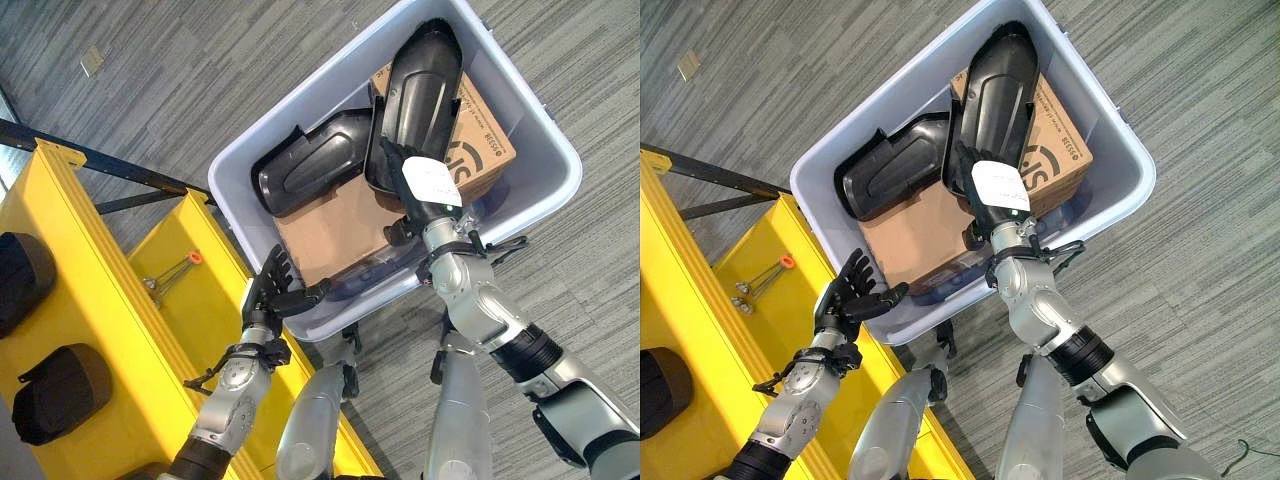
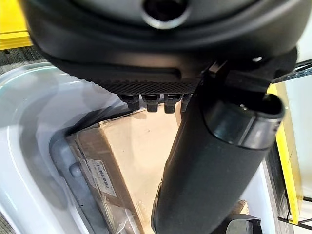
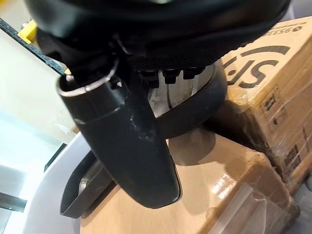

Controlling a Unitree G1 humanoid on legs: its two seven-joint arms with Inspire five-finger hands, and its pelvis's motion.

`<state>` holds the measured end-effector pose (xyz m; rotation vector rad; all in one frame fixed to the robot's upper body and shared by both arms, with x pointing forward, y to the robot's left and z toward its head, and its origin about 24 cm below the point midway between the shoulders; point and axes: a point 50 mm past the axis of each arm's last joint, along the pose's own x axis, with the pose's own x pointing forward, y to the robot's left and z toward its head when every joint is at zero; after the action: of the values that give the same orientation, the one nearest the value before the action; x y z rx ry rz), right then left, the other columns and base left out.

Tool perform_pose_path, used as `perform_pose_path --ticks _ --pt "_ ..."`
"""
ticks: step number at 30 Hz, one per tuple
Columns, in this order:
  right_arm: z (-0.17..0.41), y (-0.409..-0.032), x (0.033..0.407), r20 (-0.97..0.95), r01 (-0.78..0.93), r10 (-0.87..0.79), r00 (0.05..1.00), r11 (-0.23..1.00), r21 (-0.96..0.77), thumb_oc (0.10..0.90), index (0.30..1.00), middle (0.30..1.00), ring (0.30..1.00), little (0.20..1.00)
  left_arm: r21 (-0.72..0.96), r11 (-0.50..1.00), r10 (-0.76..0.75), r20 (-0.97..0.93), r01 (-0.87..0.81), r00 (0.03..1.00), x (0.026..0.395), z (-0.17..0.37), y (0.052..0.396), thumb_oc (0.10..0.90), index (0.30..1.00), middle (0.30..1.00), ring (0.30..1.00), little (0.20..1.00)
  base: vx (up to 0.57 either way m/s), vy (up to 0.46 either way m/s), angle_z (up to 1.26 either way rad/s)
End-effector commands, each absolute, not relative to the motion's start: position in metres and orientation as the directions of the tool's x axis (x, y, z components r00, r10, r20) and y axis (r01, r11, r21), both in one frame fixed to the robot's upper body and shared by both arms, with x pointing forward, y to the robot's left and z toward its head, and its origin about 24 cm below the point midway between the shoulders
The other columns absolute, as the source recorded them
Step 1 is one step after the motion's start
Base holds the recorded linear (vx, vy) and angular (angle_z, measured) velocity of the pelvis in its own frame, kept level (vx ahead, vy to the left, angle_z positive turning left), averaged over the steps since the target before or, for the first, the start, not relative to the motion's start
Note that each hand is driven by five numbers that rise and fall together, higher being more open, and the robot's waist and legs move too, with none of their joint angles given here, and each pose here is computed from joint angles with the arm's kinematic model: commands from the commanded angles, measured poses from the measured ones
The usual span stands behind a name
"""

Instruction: Move parts from the plastic box to the shelf.

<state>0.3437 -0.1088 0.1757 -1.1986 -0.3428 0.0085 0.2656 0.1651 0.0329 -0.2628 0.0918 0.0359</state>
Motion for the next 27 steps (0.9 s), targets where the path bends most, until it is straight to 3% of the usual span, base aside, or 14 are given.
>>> perform_pose_path --ticks 1,10,27 --pt "0.257 -0.082 0.326 0.564 0.442 0.328 0.758 0.378 -0.813 0.9 1.0 1.0 1.0 1.0 -0.324 0.945 -0.017 0.08 0.042 0.997 0.258 0.065 0.156 0.9 1.0 1.0 1.0 1.0 0.0 0.0 0.0" --pt "0.265 -0.081 0.326 0.573 0.463 0.346 0.743 0.353 -0.813 0.9 1.0 1.0 1.0 1.0 -0.339 0.94 -0.021 0.074 0.045 0.997 0.254 0.066 0.157 0.9 1.0 1.0 1.0 1.0 0.01 0.023 0.01" --pt "0.234 -0.093 0.352 0.464 0.381 0.22 0.858 0.333 -0.863 0.9 1.0 1.0 1.0 1.0 -0.334 0.94 -0.047 0.077 0.07 0.996 0.25 0.064 0.157 0.9 1.0 1.0 1.0 1.0 0.02 0.002 0.03"
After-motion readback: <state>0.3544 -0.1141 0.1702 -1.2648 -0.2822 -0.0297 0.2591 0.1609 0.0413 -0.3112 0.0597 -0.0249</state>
